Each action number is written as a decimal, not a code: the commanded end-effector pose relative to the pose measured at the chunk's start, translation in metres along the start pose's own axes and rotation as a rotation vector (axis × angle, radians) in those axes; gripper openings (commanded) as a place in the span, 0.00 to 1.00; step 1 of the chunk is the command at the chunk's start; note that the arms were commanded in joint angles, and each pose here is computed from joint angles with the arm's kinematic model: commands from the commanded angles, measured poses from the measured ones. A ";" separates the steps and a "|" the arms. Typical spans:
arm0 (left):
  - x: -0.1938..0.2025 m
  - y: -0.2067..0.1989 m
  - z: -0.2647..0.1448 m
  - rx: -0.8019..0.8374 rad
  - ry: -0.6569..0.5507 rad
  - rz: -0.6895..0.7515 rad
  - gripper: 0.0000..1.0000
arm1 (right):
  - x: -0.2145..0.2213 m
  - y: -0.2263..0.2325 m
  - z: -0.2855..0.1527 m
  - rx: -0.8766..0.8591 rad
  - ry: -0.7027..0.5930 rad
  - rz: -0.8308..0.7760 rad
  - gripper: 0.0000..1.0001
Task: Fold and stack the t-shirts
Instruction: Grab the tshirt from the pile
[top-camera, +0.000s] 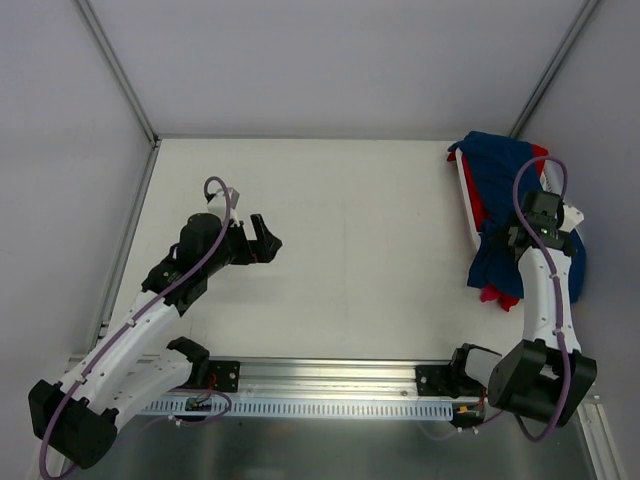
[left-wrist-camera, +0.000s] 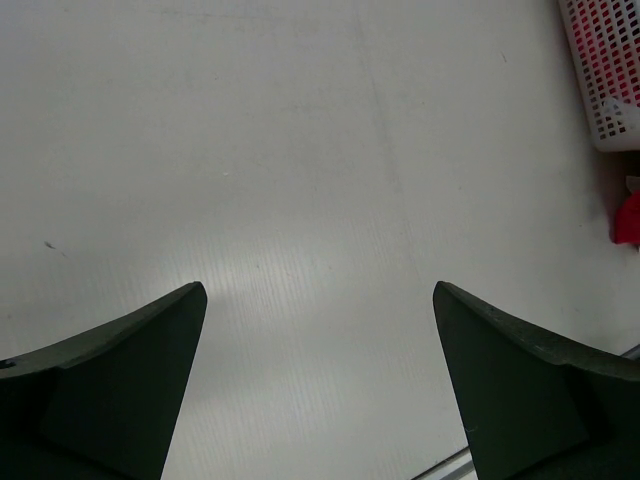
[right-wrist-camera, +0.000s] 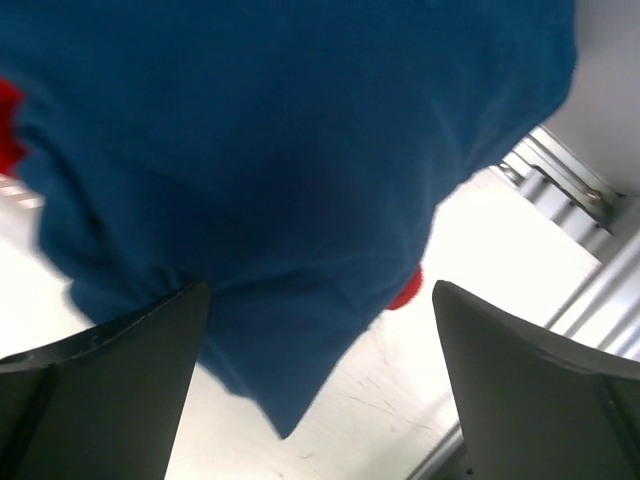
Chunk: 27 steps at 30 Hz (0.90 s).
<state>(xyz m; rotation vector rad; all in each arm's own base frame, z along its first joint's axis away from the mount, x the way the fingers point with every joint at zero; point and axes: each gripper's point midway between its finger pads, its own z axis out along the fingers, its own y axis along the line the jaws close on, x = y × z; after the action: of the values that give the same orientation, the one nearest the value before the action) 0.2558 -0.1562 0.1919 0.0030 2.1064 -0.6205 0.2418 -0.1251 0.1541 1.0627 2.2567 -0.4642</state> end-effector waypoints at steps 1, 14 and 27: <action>-0.001 0.001 -0.002 -0.011 -0.033 -0.013 0.99 | -0.017 0.030 -0.014 -0.161 -0.039 0.020 0.99; 0.000 0.006 -0.004 -0.044 -0.057 0.004 0.99 | -0.005 0.053 -0.018 -0.180 -0.035 -0.077 0.99; 0.012 0.002 0.003 -0.036 -0.006 0.022 0.99 | -0.007 0.015 -0.017 -0.008 -0.100 -0.026 0.57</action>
<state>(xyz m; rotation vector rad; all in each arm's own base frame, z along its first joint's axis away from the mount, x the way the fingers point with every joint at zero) 0.2508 -0.1546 0.1760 -0.0042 2.1271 -0.5608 0.2614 -0.1023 0.1664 0.9420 2.2283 -0.4425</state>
